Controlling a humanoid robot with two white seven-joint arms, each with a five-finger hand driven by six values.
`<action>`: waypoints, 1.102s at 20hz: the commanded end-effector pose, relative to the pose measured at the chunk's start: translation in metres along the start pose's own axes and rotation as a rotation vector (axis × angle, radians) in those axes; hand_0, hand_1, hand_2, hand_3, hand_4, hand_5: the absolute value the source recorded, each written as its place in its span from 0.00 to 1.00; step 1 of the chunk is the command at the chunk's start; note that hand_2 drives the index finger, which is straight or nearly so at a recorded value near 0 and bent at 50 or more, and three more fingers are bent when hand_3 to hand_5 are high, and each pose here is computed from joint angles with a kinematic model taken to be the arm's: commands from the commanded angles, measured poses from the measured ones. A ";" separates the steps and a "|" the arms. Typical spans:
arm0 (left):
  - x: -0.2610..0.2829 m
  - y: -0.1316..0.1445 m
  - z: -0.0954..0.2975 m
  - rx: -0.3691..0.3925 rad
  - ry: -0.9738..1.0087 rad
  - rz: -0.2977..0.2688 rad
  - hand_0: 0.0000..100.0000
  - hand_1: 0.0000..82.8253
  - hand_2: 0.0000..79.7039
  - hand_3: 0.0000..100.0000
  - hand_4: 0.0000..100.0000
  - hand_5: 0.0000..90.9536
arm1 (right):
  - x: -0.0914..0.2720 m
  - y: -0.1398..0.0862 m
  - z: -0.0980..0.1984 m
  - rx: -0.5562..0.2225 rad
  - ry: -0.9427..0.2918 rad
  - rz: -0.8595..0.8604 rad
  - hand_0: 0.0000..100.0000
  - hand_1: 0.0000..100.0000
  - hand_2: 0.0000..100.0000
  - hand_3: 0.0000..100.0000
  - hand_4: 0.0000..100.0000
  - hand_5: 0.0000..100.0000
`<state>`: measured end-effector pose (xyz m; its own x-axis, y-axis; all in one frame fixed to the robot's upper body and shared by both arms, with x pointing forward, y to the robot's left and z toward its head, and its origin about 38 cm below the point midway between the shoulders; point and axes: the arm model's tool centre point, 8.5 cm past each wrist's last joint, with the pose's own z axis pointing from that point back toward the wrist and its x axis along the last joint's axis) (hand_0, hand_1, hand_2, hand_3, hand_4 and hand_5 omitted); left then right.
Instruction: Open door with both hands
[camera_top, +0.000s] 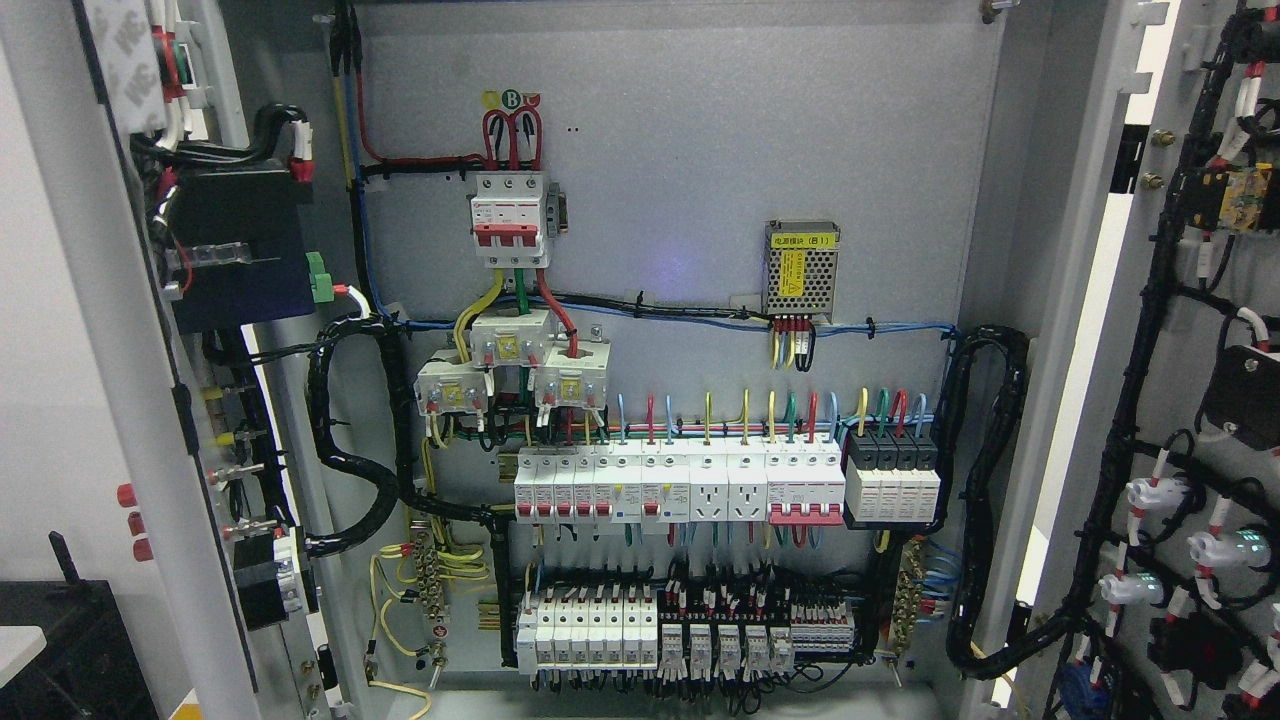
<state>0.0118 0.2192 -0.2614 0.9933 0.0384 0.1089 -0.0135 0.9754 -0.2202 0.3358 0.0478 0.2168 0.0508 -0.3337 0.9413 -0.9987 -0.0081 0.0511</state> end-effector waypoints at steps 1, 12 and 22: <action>-0.013 -0.001 0.001 0.000 0.026 0.008 0.00 0.00 0.00 0.00 0.00 0.00 | -0.006 0.016 -0.017 0.046 0.013 -0.009 0.38 0.00 0.00 0.00 0.00 0.00; -0.013 -0.001 0.001 -0.002 0.026 0.009 0.00 0.00 0.00 0.00 0.00 0.00 | -0.008 0.022 -0.029 0.053 0.023 -0.008 0.38 0.00 0.00 0.00 0.00 0.00; -0.013 -0.001 0.001 0.000 0.026 0.009 0.00 0.00 0.00 0.00 0.00 0.00 | -0.012 0.024 -0.035 0.051 0.050 0.011 0.38 0.00 0.00 0.00 0.00 0.00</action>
<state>0.0118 0.2192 -0.2614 0.9933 0.0392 0.1089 -0.0143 0.9753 -0.2206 0.3193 0.0758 0.2207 0.0394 -0.3023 0.9524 -0.9991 -0.0258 0.0331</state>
